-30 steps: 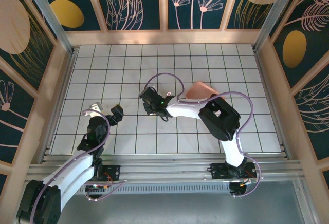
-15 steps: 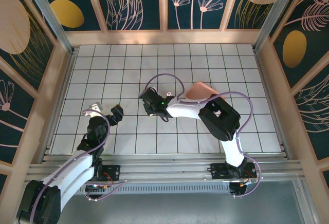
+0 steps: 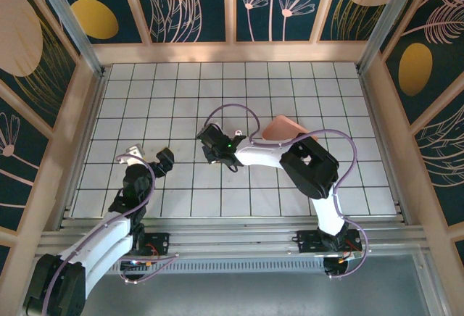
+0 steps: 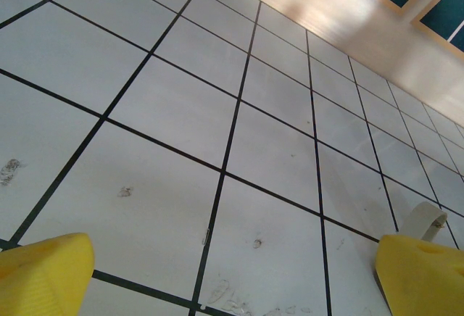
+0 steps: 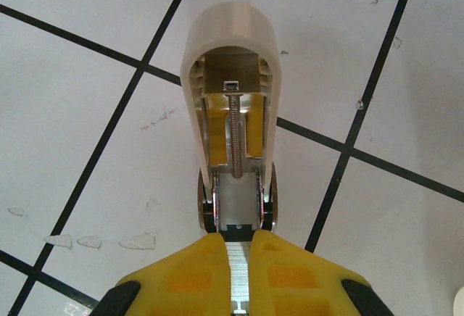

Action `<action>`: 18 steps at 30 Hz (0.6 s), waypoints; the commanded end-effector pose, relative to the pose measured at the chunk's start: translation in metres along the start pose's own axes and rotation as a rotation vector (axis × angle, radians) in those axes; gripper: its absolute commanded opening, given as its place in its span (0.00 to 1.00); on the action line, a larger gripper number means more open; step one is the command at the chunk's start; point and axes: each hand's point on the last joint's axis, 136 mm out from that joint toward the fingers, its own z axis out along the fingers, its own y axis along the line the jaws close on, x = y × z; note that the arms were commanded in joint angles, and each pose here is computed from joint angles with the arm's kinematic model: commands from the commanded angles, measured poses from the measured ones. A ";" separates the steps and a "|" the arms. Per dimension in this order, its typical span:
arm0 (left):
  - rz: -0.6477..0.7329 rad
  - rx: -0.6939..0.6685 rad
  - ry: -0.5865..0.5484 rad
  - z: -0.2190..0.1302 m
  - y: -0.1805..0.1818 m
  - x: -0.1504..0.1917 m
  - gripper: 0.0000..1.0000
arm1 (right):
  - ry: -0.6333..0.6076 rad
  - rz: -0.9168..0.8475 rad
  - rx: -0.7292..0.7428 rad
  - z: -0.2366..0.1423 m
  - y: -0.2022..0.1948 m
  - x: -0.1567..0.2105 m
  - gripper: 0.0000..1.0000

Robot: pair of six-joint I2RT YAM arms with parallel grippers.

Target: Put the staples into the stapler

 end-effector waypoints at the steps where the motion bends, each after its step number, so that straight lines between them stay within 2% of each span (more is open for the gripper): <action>1: 0.007 -0.007 -0.029 0.000 -0.001 -0.010 0.99 | 0.042 -0.024 0.022 0.000 -0.005 0.016 0.10; 5: 0.006 -0.006 -0.031 0.000 -0.002 -0.010 0.99 | 0.018 -0.019 0.015 -0.004 -0.003 0.007 0.13; 10: 0.013 -0.006 -0.029 0.000 -0.002 -0.011 0.99 | -0.006 -0.004 0.001 -0.007 0.000 0.000 0.22; 18: 0.014 -0.006 -0.030 -0.001 -0.002 -0.011 0.99 | -0.054 0.013 -0.006 -0.022 0.000 -0.020 0.26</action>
